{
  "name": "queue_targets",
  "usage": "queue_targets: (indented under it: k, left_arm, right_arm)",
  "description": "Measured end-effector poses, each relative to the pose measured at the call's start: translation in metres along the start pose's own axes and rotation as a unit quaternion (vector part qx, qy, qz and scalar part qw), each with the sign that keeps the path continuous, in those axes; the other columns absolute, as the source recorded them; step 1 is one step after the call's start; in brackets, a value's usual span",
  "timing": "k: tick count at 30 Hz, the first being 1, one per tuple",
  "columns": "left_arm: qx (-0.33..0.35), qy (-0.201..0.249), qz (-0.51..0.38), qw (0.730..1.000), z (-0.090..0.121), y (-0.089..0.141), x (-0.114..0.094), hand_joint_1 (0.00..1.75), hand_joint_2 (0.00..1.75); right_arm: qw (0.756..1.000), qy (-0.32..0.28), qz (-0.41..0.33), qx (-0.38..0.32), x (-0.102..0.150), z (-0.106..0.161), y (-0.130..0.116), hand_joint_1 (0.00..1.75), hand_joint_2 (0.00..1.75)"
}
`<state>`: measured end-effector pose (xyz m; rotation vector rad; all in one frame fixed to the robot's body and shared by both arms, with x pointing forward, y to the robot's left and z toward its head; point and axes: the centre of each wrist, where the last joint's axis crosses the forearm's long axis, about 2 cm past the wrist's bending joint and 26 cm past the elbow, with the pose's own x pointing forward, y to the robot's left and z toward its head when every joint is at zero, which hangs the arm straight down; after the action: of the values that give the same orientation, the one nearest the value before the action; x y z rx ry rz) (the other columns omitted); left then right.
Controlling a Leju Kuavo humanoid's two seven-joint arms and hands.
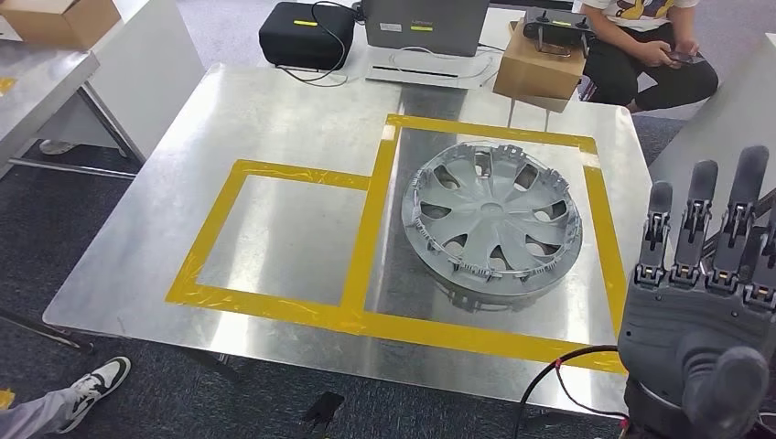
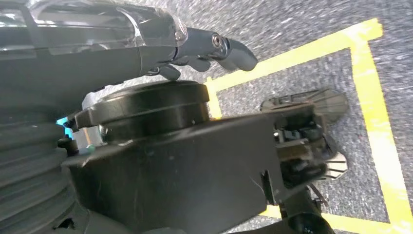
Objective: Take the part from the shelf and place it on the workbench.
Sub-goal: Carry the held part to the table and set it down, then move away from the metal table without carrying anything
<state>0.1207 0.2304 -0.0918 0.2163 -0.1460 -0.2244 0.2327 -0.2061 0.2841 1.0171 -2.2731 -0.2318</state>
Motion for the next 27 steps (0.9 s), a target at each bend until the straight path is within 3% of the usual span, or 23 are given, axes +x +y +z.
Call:
queue_targets:
  k: [2, 6, 19, 27]
  left_arm:
    - [0.001, 0.007, 0.011, 1.000, -0.002, 0.004, -0.003, 0.00, 1.75]
    - [0.003, 0.016, 0.030, 0.999, -0.004, 0.010, -0.007, 0.00, 0.00]
    - [0.030, 0.047, 0.102, 0.993, -0.013, 0.043, -0.018, 0.00, 0.00]
    - [0.043, 0.050, 0.099, 0.993, -0.014, 0.046, -0.023, 0.00, 0.00]
  right_arm:
    - [1.000, 0.000, -0.007, -0.001, 0.002, 0.011, 0.004, 0.00, 1.75]
    - [1.000, 0.003, -0.006, -0.007, 0.005, 0.024, 0.008, 0.00, 1.75]
    - [0.997, 0.010, 0.034, -0.061, 0.021, 0.052, 0.006, 0.00, 1.75]
    - [0.996, 0.010, 0.044, -0.073, 0.025, 0.056, 0.003, 0.00, 1.75]
